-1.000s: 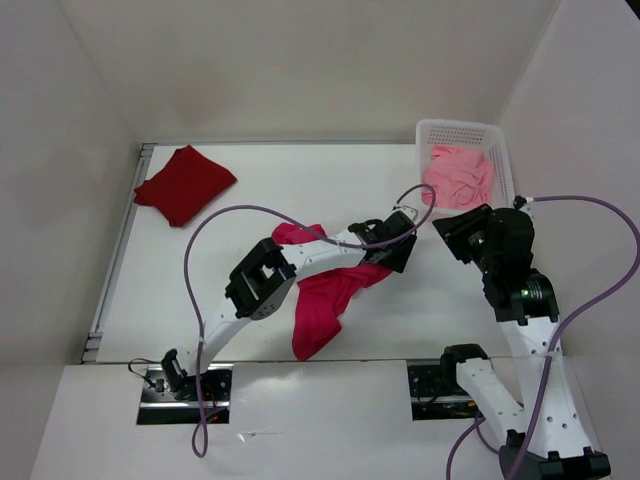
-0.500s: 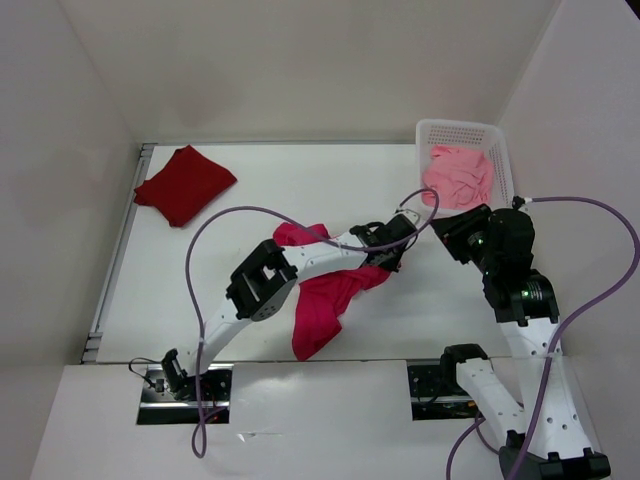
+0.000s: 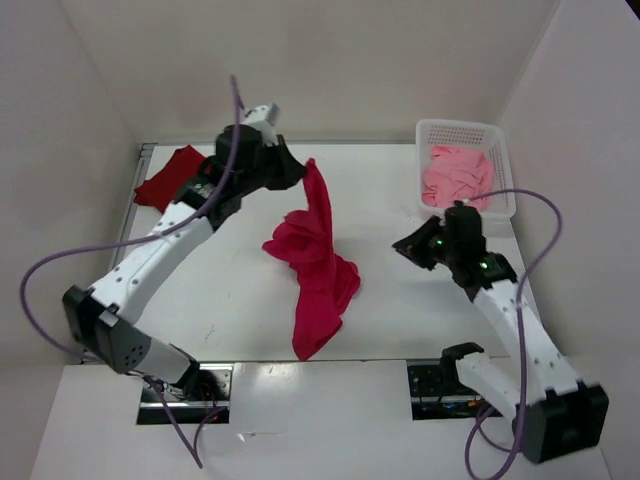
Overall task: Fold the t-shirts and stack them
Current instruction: Flatten out the tshirt
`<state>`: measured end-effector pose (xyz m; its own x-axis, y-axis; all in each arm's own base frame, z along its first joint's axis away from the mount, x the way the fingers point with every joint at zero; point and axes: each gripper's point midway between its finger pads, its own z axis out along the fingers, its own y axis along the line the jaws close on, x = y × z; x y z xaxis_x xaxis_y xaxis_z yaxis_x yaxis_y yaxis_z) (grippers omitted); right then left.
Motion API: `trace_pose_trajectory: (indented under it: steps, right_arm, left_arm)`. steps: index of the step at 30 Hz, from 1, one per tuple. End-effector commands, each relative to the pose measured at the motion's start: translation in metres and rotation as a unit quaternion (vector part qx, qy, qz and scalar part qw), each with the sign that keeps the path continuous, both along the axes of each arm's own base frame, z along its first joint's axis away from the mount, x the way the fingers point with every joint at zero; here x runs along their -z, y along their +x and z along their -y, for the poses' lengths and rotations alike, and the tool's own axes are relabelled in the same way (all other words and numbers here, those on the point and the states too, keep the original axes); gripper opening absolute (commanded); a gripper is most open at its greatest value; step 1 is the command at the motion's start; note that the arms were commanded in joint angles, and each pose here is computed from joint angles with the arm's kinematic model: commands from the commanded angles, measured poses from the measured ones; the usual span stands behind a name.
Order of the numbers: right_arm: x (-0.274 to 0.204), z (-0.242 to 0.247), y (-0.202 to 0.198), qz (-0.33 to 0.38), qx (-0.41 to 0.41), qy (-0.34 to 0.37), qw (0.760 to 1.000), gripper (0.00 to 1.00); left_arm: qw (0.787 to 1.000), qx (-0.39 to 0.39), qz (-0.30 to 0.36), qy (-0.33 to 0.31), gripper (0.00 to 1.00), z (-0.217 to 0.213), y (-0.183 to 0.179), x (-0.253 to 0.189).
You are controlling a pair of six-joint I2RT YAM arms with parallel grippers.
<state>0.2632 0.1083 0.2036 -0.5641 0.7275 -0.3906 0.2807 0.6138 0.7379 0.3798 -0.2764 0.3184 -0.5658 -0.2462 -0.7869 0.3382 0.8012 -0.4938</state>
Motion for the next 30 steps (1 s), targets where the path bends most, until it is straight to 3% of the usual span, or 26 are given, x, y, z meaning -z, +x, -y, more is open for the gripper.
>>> trace_pose_trajectory:
  steps: [1,5,6,7,8,11,13,18,26,27,28,30]
  right_arm:
    - [0.014,-0.055,0.002,-0.002,-0.115,-0.002,0.993,0.21]
    - [0.054,-0.111,-0.003,-0.062,-0.19,-0.025,0.98,0.21]
    - [0.062,-0.12,-0.005,-0.071,-0.193,-0.031,0.978,0.26]
    - [0.072,-0.136,-0.014,-0.075,-0.213,-0.037,0.974,0.41]
    - [0.082,-0.137,-0.013,-0.082,-0.203,-0.047,0.975,0.47]
    - [0.1,-0.133,-0.011,-0.094,-0.178,-0.058,0.978,0.63]
    - [0.114,-0.116,-0.003,-0.096,-0.147,-0.095,0.98,0.66]
    - [0.143,-0.108,0.007,-0.126,-0.14,-0.112,0.976,0.66]
    - [0.171,-0.107,0.011,-0.156,-0.135,-0.132,0.97,0.64]
    - [0.17,-0.11,0.015,-0.154,-0.135,-0.131,0.97,0.6]
    - [0.168,-0.113,0.019,-0.149,-0.135,-0.129,0.971,0.43]
    - [0.161,-0.117,0.028,-0.131,-0.131,-0.124,0.975,0.25]
  left_arm:
    - [0.999,0.014,-0.045,-0.01,0.07,-0.025,-0.023,0.02]
    - [0.998,-0.019,-0.057,-0.02,0.07,-0.073,-0.029,0.025]
    - [0.998,-0.027,-0.061,-0.019,0.07,-0.081,-0.032,0.03]
    - [0.997,-0.028,-0.067,-0.02,0.07,-0.085,-0.035,0.034]
    - [0.997,-0.031,-0.071,-0.015,0.07,-0.089,-0.034,0.039]
    - [0.996,-0.041,-0.077,-0.015,0.07,-0.101,-0.04,0.045]
    - [0.996,-0.052,-0.076,-0.016,0.07,-0.111,-0.046,0.044]
    - [0.992,-0.078,-0.095,-0.014,0.06,-0.141,-0.054,0.062]
    - [0.992,-0.087,-0.088,-0.016,0.06,-0.152,-0.06,0.057]
    - [0.993,-0.081,-0.088,-0.019,0.06,-0.151,-0.065,0.055]
    - [0.993,-0.076,-0.089,-0.021,0.06,-0.149,-0.066,0.055]
    - [0.993,-0.078,-0.086,-0.026,0.05,-0.149,-0.067,0.052]
